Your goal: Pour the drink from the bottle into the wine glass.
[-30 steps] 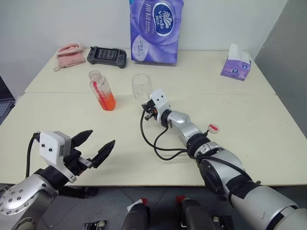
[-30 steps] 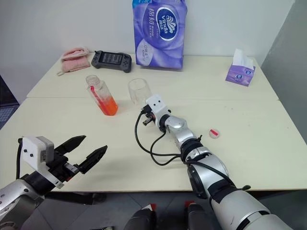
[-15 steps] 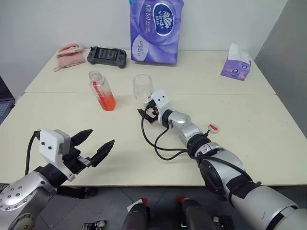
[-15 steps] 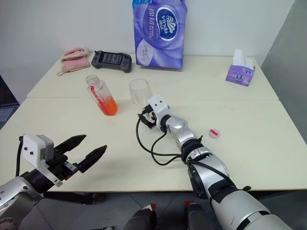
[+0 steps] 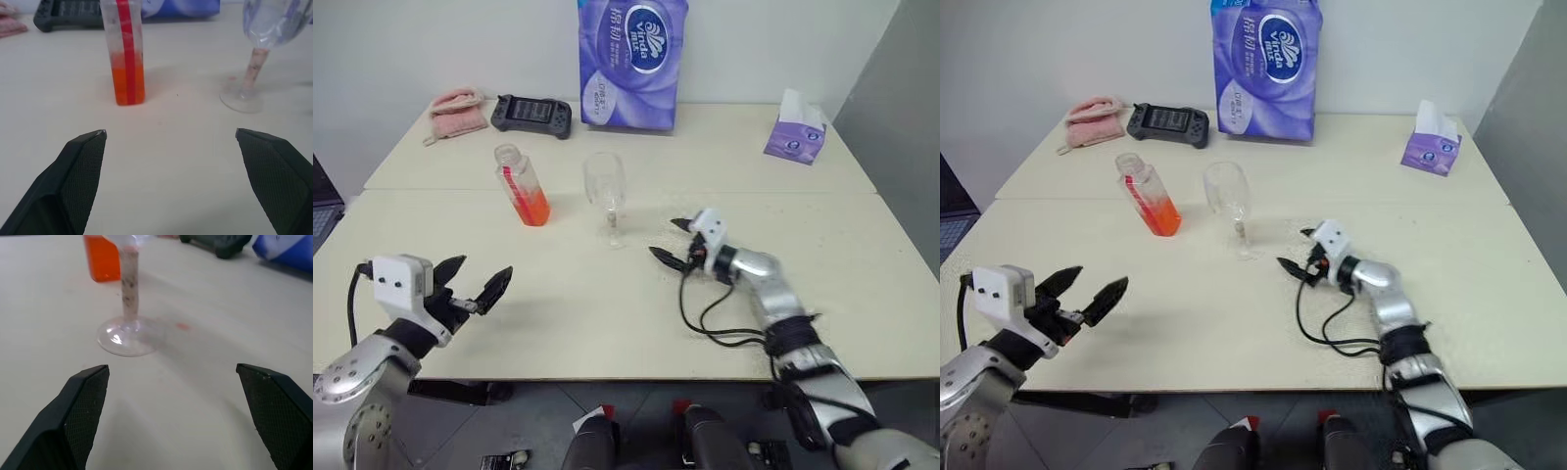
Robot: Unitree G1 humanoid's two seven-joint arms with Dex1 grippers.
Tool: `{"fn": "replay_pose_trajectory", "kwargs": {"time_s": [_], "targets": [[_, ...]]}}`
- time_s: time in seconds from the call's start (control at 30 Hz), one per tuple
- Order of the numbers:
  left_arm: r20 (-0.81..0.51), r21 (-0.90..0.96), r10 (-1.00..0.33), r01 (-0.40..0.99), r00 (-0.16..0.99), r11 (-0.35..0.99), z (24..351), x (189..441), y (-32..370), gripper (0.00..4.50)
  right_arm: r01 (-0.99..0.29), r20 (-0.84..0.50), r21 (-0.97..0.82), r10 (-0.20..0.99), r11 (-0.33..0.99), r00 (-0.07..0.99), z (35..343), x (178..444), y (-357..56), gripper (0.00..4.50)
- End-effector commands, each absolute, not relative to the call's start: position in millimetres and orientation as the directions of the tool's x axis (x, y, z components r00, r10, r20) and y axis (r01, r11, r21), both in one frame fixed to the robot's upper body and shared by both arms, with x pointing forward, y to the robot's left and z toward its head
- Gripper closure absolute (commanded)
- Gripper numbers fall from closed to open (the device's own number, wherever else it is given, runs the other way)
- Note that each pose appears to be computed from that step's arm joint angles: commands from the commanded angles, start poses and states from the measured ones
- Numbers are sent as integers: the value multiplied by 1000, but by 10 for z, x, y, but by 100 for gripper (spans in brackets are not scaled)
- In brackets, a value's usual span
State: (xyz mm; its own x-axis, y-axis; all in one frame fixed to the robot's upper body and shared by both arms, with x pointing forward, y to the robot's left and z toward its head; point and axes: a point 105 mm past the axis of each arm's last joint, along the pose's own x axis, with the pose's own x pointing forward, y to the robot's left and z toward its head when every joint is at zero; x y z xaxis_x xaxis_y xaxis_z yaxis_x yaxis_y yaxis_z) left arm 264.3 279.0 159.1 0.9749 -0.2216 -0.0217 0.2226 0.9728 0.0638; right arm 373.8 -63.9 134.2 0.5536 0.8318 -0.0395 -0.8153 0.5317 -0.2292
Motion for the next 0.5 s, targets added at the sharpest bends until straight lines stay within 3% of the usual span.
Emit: {"fn": "replay_pose_trajectory", "kwargs": {"time_s": [0.03,0.17,0.5], "targets": [[44,114,-161,155,986,981,1741,2774,2916,0,-891,23,-243,921,383,389,1841,3335,-564,5],[69,130,-161,152,985,980,1748,3030,2927,0,-968,-6,-176,983,180,184,2068,2802,-609,5],[124,113,-191,178,974,978,1771,3518,2884,0,-963,30,-116,970,244,242,2194,2624,-571,5]]}}
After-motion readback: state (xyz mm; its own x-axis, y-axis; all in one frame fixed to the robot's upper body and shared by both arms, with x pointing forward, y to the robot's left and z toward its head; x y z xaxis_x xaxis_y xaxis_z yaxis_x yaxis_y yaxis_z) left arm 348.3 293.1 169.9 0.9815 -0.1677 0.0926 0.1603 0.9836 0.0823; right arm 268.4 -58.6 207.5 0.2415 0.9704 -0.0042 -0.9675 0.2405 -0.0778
